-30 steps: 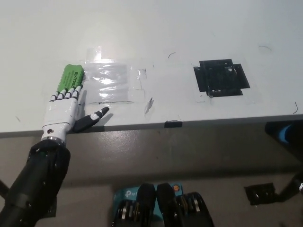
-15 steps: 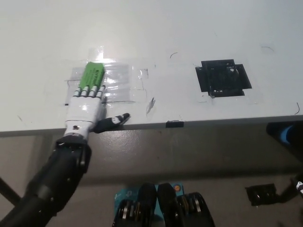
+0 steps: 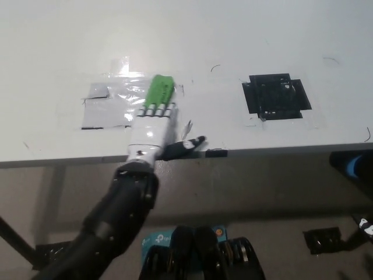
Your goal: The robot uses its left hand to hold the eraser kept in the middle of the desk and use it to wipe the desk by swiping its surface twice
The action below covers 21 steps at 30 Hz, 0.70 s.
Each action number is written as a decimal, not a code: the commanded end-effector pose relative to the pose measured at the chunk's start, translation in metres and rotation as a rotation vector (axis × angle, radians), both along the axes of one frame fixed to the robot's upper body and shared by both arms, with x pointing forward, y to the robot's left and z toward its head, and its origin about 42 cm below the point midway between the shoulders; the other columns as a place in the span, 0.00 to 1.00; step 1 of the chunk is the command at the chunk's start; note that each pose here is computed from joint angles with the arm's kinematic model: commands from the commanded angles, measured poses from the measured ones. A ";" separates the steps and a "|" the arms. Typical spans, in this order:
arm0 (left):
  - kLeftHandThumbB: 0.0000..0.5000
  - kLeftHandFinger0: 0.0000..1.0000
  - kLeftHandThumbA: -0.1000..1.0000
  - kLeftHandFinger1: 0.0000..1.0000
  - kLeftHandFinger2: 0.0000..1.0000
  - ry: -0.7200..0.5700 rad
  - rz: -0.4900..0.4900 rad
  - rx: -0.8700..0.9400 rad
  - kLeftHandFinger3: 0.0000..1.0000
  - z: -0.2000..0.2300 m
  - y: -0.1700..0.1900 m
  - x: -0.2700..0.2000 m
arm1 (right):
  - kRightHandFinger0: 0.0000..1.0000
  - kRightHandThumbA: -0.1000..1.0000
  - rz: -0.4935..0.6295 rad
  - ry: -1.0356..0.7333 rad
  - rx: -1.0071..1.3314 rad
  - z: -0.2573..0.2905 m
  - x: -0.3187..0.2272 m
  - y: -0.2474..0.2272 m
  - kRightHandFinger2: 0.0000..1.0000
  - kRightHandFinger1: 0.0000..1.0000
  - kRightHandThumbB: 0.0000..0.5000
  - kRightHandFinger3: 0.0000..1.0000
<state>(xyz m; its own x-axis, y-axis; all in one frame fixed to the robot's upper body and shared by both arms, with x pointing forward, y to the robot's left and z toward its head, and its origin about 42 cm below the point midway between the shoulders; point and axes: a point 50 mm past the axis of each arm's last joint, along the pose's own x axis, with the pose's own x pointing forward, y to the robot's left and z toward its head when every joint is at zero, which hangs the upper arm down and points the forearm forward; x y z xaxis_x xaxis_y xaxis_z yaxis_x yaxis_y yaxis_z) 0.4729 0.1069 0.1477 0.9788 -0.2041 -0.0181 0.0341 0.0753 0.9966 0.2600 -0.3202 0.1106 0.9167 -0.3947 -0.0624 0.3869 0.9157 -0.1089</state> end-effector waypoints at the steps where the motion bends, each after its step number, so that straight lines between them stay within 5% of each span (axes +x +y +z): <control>1: 1.00 1.00 1.00 1.00 1.00 0.535 -0.140 -0.128 1.00 -0.078 -0.058 -0.052 | 0.83 1.00 -0.014 -0.082 -0.083 0.025 0.017 0.006 0.83 0.87 0.41 0.84; 6: 0.93 1.00 1.00 1.00 1.00 0.535 -0.196 -0.138 1.00 -0.075 -0.083 -0.059 | 0.88 1.00 -0.019 -0.074 -0.074 0.024 0.023 0.015 0.87 0.90 0.37 0.88; 15: 0.99 1.00 1.00 1.00 1.00 0.558 -0.242 -0.050 1.00 -0.076 -0.118 -0.062 | 0.94 1.00 -0.088 -0.095 -0.051 0.023 0.029 0.023 0.86 0.91 0.26 0.85; 19: 0.94 1.00 1.00 1.00 1.00 0.561 -0.274 0.014 1.00 -0.079 -0.129 -0.065 | 0.95 1.00 -0.149 -0.126 -0.024 0.022 0.030 0.023 0.87 0.92 0.33 0.88; 21: 0.97 1.00 1.00 1.00 1.00 0.549 -0.295 0.071 1.00 -0.079 -0.137 -0.067 | 0.95 1.00 -0.185 -0.135 -0.031 0.022 0.031 0.020 0.88 0.92 0.25 0.89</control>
<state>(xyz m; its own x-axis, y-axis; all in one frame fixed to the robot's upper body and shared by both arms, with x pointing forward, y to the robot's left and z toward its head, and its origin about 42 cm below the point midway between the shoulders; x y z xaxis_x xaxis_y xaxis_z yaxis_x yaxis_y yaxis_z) 0.4529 -0.0176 0.1549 0.9147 -0.3996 -0.0597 0.1176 0.1219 0.9856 0.2795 -0.2973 0.1156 0.8983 -0.4374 -0.0412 0.4324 0.8968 -0.0932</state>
